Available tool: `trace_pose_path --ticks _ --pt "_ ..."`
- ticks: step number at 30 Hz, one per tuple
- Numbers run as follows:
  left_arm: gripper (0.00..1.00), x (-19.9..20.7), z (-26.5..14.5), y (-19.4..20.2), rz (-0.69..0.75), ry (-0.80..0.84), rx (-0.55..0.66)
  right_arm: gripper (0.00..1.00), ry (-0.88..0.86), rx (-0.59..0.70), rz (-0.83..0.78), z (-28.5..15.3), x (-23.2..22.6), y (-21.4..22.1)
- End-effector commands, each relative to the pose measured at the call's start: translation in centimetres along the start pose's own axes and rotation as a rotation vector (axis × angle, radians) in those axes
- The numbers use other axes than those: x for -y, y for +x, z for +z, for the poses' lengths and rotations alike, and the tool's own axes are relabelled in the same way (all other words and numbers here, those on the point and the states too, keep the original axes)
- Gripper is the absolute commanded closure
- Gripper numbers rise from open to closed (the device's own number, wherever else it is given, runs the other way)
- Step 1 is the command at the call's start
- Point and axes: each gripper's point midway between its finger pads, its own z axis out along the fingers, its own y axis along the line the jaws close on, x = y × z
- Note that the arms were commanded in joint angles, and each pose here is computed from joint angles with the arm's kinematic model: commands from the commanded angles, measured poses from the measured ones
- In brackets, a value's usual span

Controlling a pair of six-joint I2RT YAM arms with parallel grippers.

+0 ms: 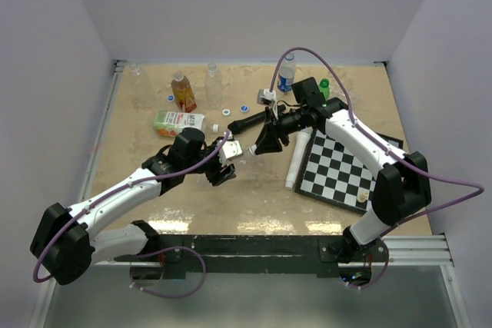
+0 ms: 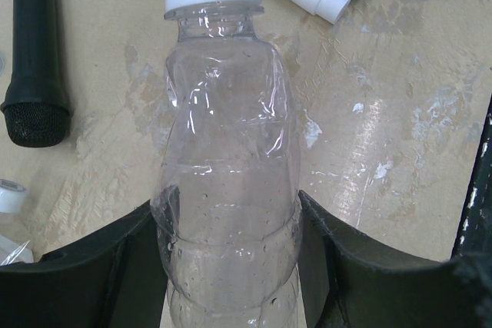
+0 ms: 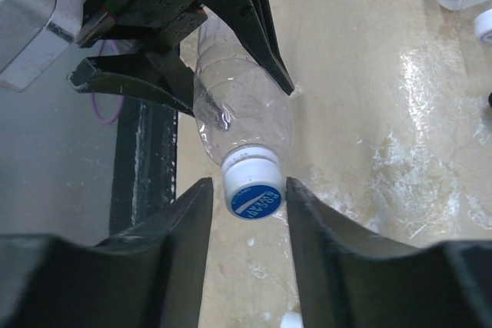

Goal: Unscrew the bottle caps
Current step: Unscrew the bottle cap from the plastic bottle.

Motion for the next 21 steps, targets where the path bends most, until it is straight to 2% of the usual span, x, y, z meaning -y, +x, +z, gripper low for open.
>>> trace_pose_path --ticks 1,3,7,10,15,21 --pt "0.89 -0.4 -0.2 -1.3 0.006 -0.012 0.04 0.67 -0.039 0.034 -0.043 -0.2 -0.4 -1.8" --pt "0.9 -0.4 -0.3 -1.4 0.007 -0.012 0.043 0.8 -0.041 0.029 -0.055 -0.1 -0.4 -1.6" --pt "0.89 -0.3 -0.3 -1.3 0.009 -0.008 0.041 0.97 -0.029 0.014 -0.108 -0.3 -0.3 -1.2" --pt "0.9 -0.3 -0.3 -1.3 0.009 -0.008 0.043 1.0 -0.035 0.001 -0.155 -0.3 -0.4 -0.6" --pt "0.9 0.0 -0.2 -1.3 0.011 0.007 0.046 1.0 -0.093 -0.048 -0.291 -0.6 -1.1 0.9" --pt "0.89 0.3 -0.3 -1.5 0.012 0.022 0.054 1.0 -0.096 -0.101 -0.621 -1.5 -1.2 1.3"
